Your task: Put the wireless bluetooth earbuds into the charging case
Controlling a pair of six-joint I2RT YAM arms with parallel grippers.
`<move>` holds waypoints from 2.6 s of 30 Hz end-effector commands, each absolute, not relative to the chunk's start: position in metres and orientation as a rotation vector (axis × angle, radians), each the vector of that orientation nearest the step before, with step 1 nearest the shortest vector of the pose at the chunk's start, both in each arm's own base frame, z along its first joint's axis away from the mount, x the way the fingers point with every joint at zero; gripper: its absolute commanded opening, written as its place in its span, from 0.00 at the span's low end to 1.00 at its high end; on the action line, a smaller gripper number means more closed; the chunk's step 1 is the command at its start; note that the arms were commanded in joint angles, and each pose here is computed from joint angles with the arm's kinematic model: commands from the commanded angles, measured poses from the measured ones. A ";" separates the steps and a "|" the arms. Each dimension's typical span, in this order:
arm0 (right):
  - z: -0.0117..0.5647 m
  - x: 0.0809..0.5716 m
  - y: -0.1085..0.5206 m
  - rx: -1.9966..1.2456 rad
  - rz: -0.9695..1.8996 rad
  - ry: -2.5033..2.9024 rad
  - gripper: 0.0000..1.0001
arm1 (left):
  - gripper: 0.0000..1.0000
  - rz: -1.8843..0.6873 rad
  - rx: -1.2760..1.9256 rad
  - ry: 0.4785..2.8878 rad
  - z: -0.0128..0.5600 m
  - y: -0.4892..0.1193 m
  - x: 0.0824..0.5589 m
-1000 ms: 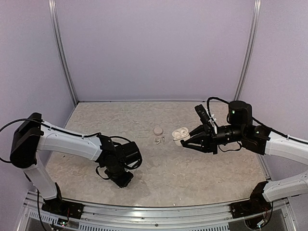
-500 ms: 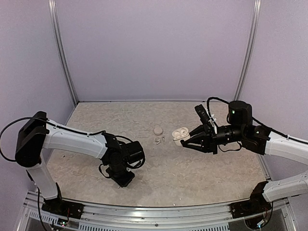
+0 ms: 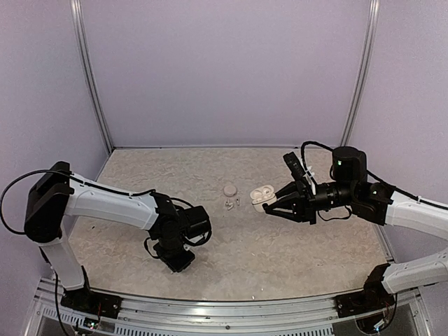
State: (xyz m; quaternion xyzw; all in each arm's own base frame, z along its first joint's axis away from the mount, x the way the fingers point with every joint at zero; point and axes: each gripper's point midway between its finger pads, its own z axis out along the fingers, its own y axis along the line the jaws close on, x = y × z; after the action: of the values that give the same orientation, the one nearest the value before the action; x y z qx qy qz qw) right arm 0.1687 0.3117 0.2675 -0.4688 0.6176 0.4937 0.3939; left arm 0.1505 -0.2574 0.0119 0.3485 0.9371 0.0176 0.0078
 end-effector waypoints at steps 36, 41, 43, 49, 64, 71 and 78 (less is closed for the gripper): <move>0.318 0.171 0.317 -1.137 0.933 1.133 0.00 | 0.12 -0.815 0.548 1.467 0.407 -0.339 0.191; 0.322 0.161 0.328 -1.163 0.862 1.053 0.00 | 0.12 -0.840 0.608 1.351 0.420 -0.354 0.169; 0.323 0.159 0.332 -1.166 0.845 1.034 0.00 | 0.11 -0.847 0.634 1.319 0.422 -0.361 0.162; 0.328 0.157 0.340 -1.163 0.841 1.021 0.00 | 0.11 -0.830 0.741 1.256 0.417 -0.387 0.144; 0.339 0.154 0.349 -1.089 0.992 1.073 0.00 | 0.09 -0.794 0.816 1.267 0.398 -0.413 0.145; 0.345 0.149 0.348 -1.079 1.028 1.060 0.00 | 0.09 -0.756 0.831 1.280 0.390 -0.417 0.148; 0.348 0.146 0.348 -1.077 1.051 1.049 0.00 | 0.09 -0.728 0.846 1.300 0.382 -0.421 0.152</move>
State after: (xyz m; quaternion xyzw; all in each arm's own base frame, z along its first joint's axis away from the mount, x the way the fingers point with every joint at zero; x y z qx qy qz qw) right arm 0.1548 0.3477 0.3221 -0.4729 0.4835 0.4354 0.5941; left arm 0.1511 -0.4178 0.3673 0.3775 0.5815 -0.3229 0.6443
